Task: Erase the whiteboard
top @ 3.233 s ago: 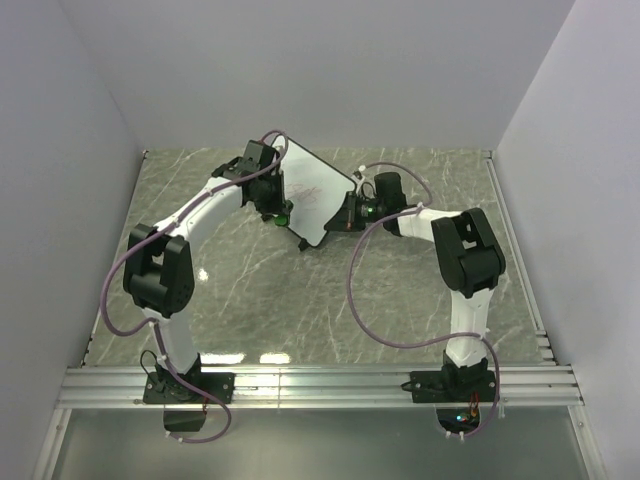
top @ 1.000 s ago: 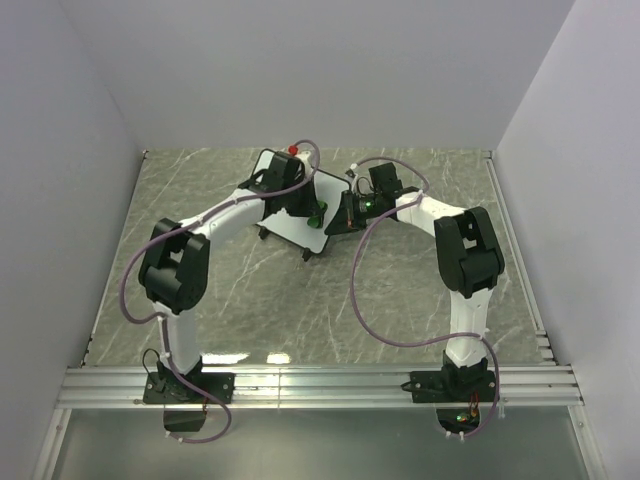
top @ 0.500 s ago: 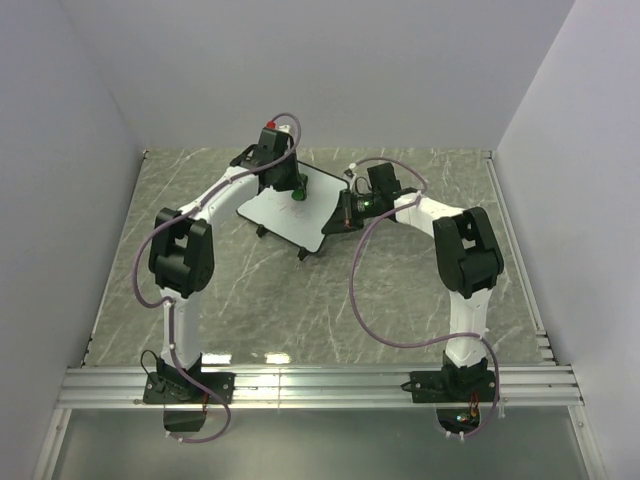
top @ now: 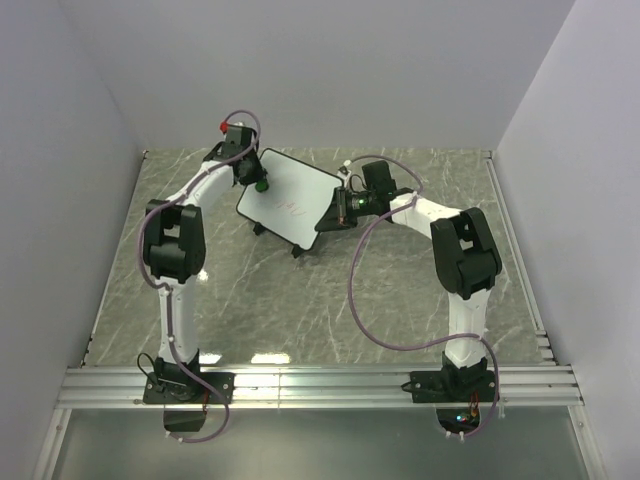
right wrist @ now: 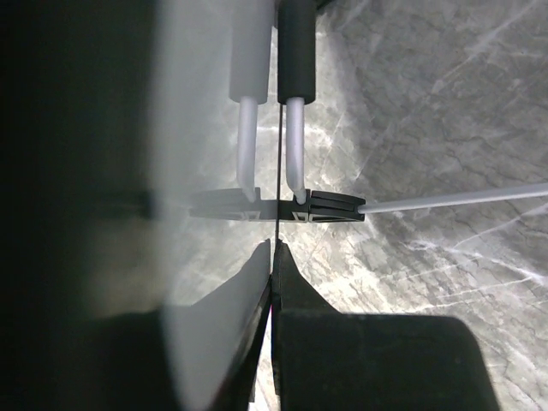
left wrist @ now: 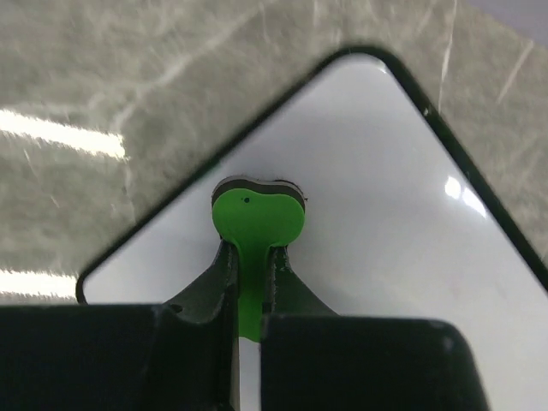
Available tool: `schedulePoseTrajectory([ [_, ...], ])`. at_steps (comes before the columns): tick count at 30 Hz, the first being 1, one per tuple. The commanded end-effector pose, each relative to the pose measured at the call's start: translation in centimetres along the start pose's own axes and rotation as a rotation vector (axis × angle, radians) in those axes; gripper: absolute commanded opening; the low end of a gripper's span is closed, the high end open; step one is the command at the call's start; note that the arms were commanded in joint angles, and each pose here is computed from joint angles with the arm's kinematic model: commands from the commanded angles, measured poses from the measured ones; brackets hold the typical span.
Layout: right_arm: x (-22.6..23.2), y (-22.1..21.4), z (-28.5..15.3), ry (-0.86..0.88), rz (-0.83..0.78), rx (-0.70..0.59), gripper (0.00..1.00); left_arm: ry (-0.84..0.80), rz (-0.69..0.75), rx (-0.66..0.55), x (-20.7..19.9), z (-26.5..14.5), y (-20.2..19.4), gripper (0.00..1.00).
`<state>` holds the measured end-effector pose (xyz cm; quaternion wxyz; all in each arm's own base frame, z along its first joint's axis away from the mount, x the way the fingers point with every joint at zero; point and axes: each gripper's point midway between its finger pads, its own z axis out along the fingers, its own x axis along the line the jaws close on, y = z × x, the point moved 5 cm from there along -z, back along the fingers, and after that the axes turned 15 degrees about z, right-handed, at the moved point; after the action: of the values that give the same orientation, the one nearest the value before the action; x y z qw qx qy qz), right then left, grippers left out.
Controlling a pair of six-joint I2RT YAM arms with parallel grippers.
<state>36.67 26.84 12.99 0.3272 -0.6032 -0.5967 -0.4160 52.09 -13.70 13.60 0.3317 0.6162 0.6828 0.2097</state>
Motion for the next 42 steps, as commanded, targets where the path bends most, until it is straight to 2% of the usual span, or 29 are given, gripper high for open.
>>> schedulePoseTrajectory([
  [1, 0.5, -4.2, 0.9, 0.001, 0.144, 0.190, 0.00, 0.040, -0.019, 0.073, 1.1, 3.9, -1.7, 0.00],
  [5, 0.4, -4.2, 0.9, 0.016, 0.150, 0.195, 0.00, 0.001, -0.102, 0.032, 2.0, 4.3, 0.1, 0.00],
  [11, -0.4, -3.8, 1.5, -0.010, 0.169, 0.213, 0.00, -0.183, -0.040, 0.014, -2.4, 2.8, 0.6, 0.00],
  [17, -0.9, -3.0, 1.6, -0.005, 0.198, 0.204, 0.00, -0.233, 0.042, 0.117, -7.2, 1.0, -4.7, 0.00],
  [21, -1.4, -3.1, 1.7, -0.004, 0.217, 0.203, 0.00, -0.296, 0.129, 0.171, -12.3, -1.1, -8.6, 0.00],
  [27, -2.1, -3.3, 1.8, -0.020, 0.228, 0.198, 0.00, -0.377, 0.182, 0.179, -16.7, -4.2, -10.4, 0.00],
  [37, -2.2, -3.9, 1.5, -0.036, 0.207, 0.189, 0.00, -0.229, 0.173, 0.183, -12.7, -3.6, -10.1, 0.00],
  [42, -2.6, -4.3, 1.3, -0.052, 0.202, 0.188, 0.00, -0.215, 0.223, 0.236, -11.5, -4.3, -13.3, 0.00],
])
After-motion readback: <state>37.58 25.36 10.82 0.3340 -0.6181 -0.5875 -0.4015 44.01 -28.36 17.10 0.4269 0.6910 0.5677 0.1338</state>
